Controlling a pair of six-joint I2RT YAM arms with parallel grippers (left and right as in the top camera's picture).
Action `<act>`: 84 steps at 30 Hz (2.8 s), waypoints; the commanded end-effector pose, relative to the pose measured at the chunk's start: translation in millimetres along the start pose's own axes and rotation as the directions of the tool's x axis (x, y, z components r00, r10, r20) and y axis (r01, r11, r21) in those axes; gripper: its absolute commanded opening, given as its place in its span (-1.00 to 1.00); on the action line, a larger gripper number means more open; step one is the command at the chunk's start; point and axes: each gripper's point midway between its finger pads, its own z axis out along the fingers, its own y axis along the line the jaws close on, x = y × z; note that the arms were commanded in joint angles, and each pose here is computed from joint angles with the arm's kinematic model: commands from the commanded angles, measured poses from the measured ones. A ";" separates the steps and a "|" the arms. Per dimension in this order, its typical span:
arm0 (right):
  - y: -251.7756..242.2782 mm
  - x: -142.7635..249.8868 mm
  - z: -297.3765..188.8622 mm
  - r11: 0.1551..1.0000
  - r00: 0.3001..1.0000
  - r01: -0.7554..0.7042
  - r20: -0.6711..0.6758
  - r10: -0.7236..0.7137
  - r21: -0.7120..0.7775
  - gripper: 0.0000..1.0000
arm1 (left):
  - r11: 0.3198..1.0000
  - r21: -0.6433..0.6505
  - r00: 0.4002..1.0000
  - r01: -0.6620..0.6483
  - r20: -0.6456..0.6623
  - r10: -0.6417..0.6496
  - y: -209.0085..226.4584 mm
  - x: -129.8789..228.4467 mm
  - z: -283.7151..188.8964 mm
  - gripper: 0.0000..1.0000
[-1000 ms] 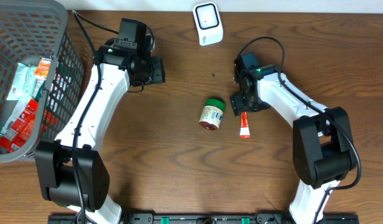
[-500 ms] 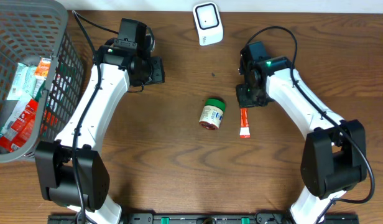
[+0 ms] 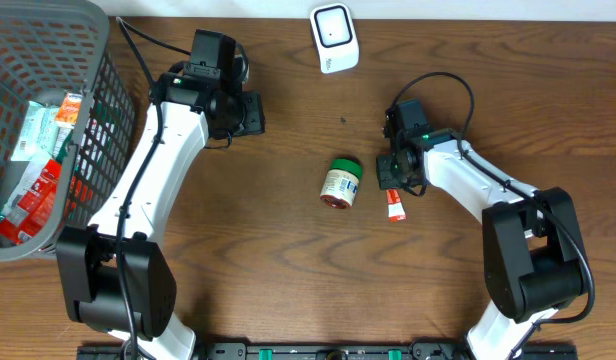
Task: Scan the item barcode
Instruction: 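Carry the stick down with the right gripper beside the jar, then lay the stick flat on the table and open the right gripper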
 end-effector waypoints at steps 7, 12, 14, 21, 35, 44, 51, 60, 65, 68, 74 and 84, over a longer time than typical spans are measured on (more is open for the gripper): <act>-1.3 -31.4 -34.6 1.000 0.998 -0.005 0.065 0.005 -0.010 -0.85 | 1.000 -0.015 1.000 0.004 -0.015 -0.004 3.4 3.5 5.0 -0.03; -4.9 -37.6 -35.1 1.000 0.996 -0.017 0.083 0.018 -0.011 -0.90 | 1.000 -0.015 1.000 0.004 -0.015 -0.004 3.4 3.6 5.0 -0.03; -5.1 -36.6 -31.5 1.000 0.996 -0.018 0.083 0.019 -0.012 -0.92 | 1.000 -0.015 1.000 0.004 -0.015 -0.004 3.4 3.6 5.0 -0.03; -4.3 -27.8 -9.4 0.999 0.997 -0.044 0.070 0.045 -0.013 -0.95 | 1.000 -0.015 1.000 0.004 -0.015 -0.004 3.4 3.5 5.0 -0.04; -0.5 -43.8 -18.3 1.000 0.994 -0.011 0.107 0.013 -0.026 -0.92 | 1.000 -0.015 1.000 0.004 -0.015 -0.004 3.4 3.5 5.0 -0.03; 9.6 -23.3 -39.9 0.996 1.000 -0.014 0.023 0.016 -0.087 -0.95 | 1.000 -0.015 1.000 0.004 -0.015 -0.004 3.3 3.5 5.0 -0.03; 10.9 2.4 -4.4 0.995 0.999 -0.045 0.005 0.046 -0.092 -0.93 | 1.000 -0.017 1.000 0.004 -0.019 -0.005 3.7 4.5 5.0 -0.03; 12.6 -9.3 -9.5 0.994 0.997 0.004 0.071 0.004 -0.105 -0.95 | 1.000 -0.017 1.000 0.005 -0.023 -0.005 4.0 5.4 5.0 -0.04; 12.9 -12.7 -48.1 0.995 0.998 0.011 0.064 -0.004 -0.102 -0.83 | 1.000 -0.017 1.000 0.005 -0.023 -0.006 3.9 5.4 5.0 -0.04; 9.8 1.4 -52.9 0.996 1.000 0.004 0.014 -0.003 -0.092 -0.85 | 1.000 -0.017 1.000 0.005 -0.023 -0.006 4.0 5.4 5.0 -0.03; 4.1 36.4 -37.3 0.998 0.995 -0.015 -0.101 0.009 -0.066 -0.87 | 1.000 -0.018 1.000 0.006 -0.026 -0.006 4.2 6.2 4.9 -0.04; -2.1 63.4 -3.7 0.995 0.992 -0.080 -0.102 0.073 -0.061 -0.97 | 1.000 -0.020 0.999 0.007 -0.032 -0.008 4.7 7.8 4.9 -0.03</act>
